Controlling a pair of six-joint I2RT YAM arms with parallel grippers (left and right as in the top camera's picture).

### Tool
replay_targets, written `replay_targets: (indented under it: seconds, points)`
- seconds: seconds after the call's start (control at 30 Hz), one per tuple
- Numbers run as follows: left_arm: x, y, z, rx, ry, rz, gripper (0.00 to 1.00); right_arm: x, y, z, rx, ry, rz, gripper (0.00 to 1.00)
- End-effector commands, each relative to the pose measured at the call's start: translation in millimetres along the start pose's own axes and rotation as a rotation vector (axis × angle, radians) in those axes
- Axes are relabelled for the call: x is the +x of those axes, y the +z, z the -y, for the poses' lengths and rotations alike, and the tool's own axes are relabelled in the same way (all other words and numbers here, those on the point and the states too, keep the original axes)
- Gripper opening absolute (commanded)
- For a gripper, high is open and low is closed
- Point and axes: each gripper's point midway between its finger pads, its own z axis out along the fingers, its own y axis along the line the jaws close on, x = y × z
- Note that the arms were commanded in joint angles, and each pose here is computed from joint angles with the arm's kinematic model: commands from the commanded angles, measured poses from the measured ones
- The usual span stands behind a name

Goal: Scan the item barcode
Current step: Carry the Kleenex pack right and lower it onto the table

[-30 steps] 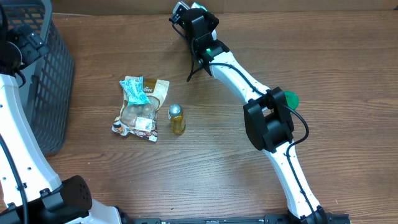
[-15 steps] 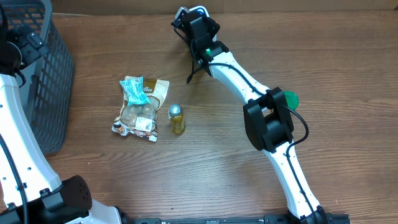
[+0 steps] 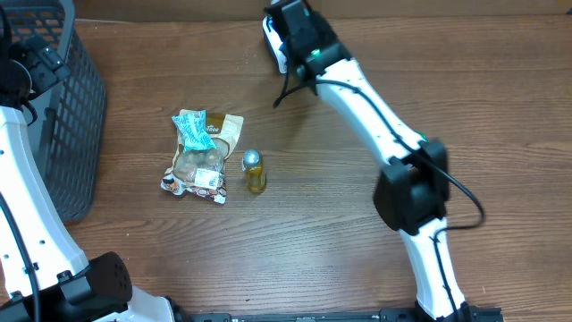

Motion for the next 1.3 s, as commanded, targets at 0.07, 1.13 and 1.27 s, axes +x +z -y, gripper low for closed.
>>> replay_targets:
  seconds: [0.07, 1.13, 1.27]
  points:
    - [-2.7, -0.2, 1.4, 0.002, 0.018, 0.008, 1.00, 77.1, -21.7, -40.4, -0.363, 0.301, -0.335, 0.04]
    - [-2.7, -0.2, 1.3, 0.001, 0.018, 0.009, 1.00, 239.9, -20.7, -80.3, -0.322, 0.421, -0.913, 0.72]
    - [-2.7, -0.2, 1.3, 0.001, 0.018, 0.009, 1.00, 226.7, -23.4, -73.9, -0.322, 0.436, -0.884, 0.76]
